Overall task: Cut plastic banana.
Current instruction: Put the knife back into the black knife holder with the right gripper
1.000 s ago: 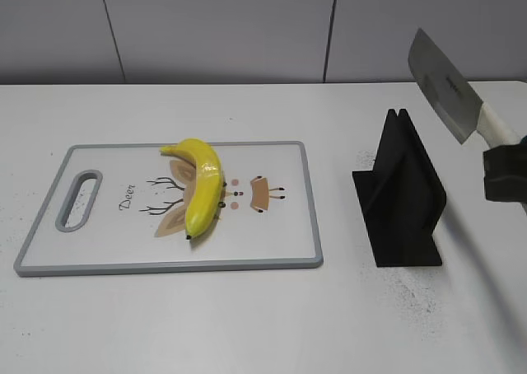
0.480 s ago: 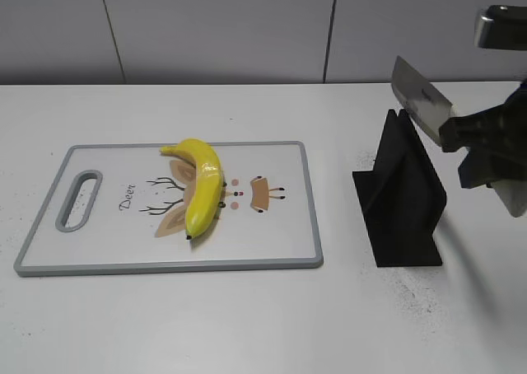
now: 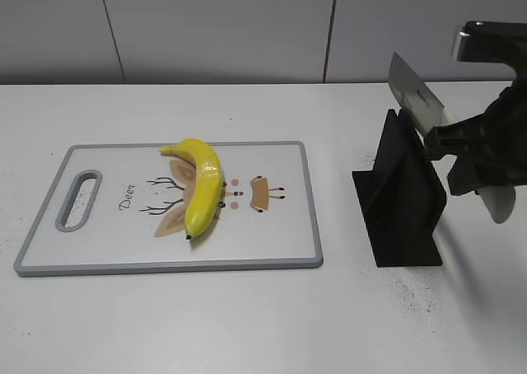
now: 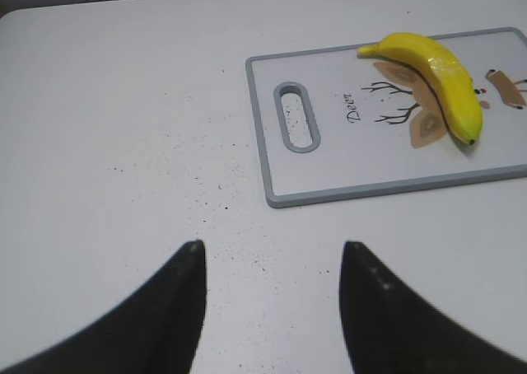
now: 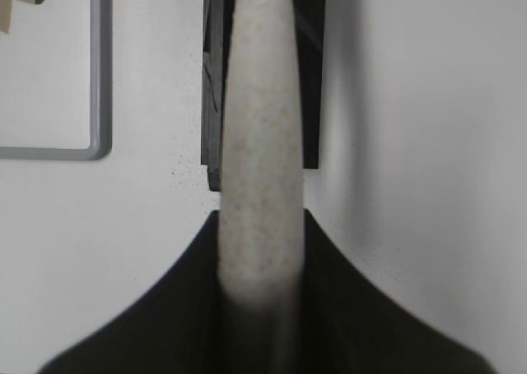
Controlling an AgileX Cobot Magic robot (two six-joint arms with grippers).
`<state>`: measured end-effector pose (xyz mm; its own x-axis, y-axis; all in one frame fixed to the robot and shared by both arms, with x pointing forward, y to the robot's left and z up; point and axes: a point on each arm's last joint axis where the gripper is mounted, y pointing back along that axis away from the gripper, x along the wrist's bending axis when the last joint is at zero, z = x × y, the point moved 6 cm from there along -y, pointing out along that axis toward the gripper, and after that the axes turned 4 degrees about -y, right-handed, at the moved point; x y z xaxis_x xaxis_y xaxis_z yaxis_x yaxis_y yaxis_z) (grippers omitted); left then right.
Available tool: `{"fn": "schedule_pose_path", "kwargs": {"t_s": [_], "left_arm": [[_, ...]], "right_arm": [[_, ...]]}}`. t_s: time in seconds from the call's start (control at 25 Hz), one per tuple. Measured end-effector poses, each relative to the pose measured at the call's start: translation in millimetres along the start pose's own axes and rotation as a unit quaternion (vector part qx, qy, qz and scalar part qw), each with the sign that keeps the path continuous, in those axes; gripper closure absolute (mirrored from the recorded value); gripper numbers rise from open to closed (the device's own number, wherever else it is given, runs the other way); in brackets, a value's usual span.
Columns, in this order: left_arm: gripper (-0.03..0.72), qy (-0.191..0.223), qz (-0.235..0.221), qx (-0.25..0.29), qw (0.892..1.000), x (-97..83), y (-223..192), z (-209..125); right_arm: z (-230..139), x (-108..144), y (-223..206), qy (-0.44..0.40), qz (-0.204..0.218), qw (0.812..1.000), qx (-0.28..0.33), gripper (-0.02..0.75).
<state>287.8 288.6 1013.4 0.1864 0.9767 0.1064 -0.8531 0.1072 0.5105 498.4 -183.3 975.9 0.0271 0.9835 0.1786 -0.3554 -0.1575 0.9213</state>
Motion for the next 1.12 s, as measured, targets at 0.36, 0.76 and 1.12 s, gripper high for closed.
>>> {"fn": "schedule_pose_path", "kwargs": {"t_s": [0.36,0.76,1.12], "left_arm": [[0.189,0.0,0.0,0.0,1.0,0.0,0.0,0.0],[0.189,0.0,0.0,0.0,1.0,0.0,0.0,0.0],[0.189,0.0,0.0,0.0,1.0,0.0,0.0,0.0]], "right_arm": [[-1.2,-0.6,-4.9,0.01,-0.006,1.0,0.012,0.576],[21.9,10.2,21.6,0.013,0.004,1.0,-0.016,0.576],[20.6,9.1,17.3,0.014,-0.004,1.0,-0.002,0.576]]}}
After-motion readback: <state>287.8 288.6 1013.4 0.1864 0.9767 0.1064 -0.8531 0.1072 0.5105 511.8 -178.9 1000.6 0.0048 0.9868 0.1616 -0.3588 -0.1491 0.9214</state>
